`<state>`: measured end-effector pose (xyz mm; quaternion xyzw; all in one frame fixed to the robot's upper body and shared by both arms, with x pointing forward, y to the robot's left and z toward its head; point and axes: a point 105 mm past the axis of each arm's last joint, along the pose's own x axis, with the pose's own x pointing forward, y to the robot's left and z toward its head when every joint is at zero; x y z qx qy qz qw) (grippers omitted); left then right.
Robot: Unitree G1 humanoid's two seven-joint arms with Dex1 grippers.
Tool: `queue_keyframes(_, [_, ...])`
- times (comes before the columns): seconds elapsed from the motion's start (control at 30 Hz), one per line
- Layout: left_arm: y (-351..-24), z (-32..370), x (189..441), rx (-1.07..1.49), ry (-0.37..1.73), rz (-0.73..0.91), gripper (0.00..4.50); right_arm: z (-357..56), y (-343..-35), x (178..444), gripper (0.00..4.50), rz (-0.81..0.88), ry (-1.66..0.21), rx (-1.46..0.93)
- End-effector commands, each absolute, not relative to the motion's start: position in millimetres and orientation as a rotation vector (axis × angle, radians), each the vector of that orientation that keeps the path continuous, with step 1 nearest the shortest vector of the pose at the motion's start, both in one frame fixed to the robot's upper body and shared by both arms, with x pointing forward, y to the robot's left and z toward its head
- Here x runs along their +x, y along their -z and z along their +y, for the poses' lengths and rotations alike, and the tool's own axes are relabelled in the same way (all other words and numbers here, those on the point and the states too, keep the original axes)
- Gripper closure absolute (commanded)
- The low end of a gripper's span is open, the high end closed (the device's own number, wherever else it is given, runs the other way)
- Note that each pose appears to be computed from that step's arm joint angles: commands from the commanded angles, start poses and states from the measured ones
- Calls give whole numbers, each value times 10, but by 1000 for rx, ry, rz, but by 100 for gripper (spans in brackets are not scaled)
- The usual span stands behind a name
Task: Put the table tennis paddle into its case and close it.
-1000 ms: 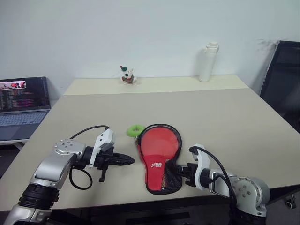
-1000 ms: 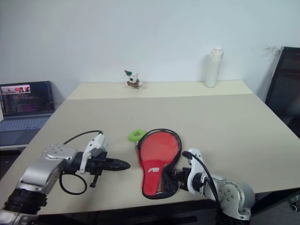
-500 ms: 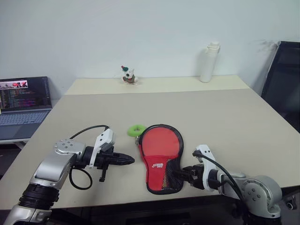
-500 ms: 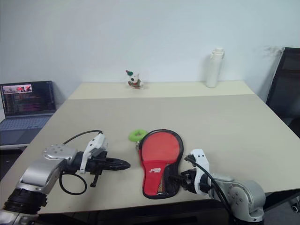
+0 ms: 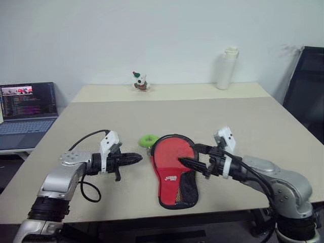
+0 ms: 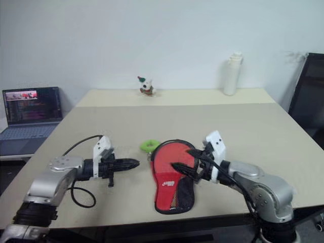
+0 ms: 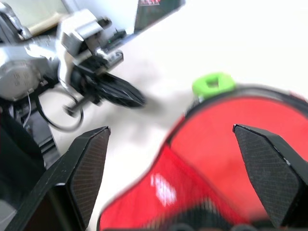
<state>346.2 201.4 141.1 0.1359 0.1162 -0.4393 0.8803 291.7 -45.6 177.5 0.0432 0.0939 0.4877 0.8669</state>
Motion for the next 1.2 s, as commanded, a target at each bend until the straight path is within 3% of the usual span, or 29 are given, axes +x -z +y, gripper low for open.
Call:
queue_keyframes(0.03, [-1552,2086,3645,325,821,174,257,-338,-1864,3019,0,126,-1010,64])
queue_keyframes(0.27, [-1508,2037,3999,346,743,195,2,-233,-1754,3059,0,134,-1002,46])
queue_keyframes(0.6, [-1317,1847,4340,339,705,307,2,-208,-1711,3093,0,133,-968,61])
queue_keyframes(0.83, [-1066,1707,4367,328,701,403,2,-175,-1702,3099,0,125,-947,65])
queue_keyframes(0.93, [-982,1712,4354,318,687,426,56,-173,-1709,3111,0,117,-932,63])
queue_keyframes(1.2, [-886,1706,4300,271,705,438,318,-91,-1604,3239,0,152,-896,36])
